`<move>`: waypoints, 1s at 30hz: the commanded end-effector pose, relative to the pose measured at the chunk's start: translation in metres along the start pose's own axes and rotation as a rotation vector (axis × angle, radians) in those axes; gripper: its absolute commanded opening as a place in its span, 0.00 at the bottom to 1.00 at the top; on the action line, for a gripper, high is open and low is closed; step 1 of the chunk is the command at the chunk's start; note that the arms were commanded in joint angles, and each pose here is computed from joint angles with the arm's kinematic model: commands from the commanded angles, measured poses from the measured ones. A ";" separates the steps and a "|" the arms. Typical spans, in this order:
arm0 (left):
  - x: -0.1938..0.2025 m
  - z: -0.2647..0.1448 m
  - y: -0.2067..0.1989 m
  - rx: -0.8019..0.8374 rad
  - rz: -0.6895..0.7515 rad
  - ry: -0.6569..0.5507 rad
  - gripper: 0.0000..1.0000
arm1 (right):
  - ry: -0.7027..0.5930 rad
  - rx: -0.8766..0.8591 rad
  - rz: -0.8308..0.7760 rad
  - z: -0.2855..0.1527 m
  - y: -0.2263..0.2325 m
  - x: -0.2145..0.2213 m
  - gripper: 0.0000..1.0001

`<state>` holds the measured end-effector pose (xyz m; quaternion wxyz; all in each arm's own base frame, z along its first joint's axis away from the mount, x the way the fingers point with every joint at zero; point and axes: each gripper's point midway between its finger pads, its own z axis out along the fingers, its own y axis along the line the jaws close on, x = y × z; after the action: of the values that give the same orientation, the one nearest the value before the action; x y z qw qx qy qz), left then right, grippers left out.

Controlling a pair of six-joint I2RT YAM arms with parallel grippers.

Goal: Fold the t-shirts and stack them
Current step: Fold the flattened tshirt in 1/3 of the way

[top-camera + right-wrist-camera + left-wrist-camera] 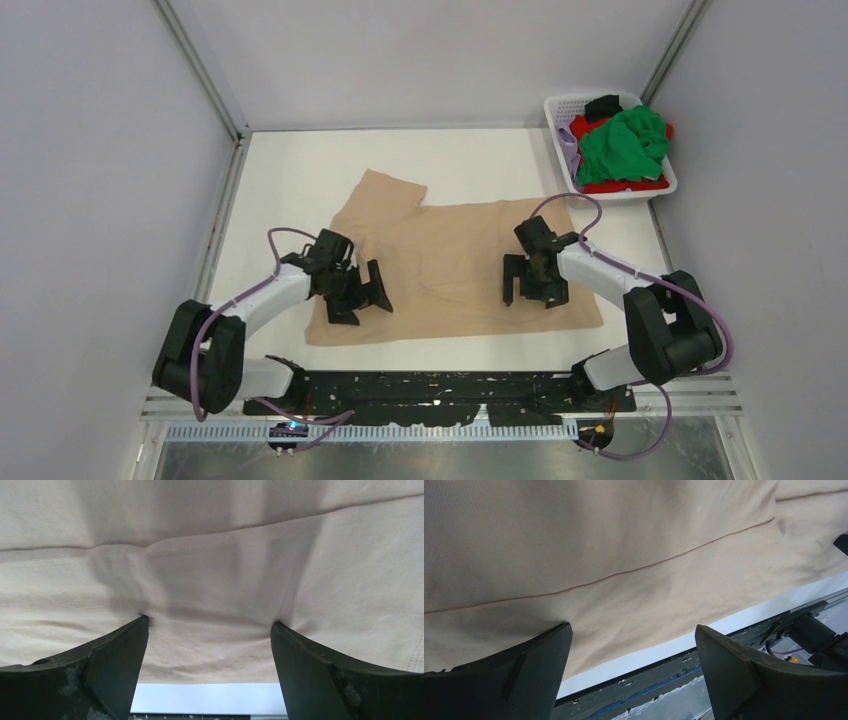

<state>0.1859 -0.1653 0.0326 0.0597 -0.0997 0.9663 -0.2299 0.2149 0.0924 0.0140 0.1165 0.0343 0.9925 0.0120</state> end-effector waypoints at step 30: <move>0.073 -0.019 0.037 -0.046 -0.059 0.032 1.00 | 0.183 -0.085 0.082 -0.026 -0.001 0.084 0.95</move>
<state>0.1285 -0.1596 0.0363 0.0692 -0.1153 0.9555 -0.2625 0.1307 0.0939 0.0150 0.0173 0.0593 0.9968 0.0500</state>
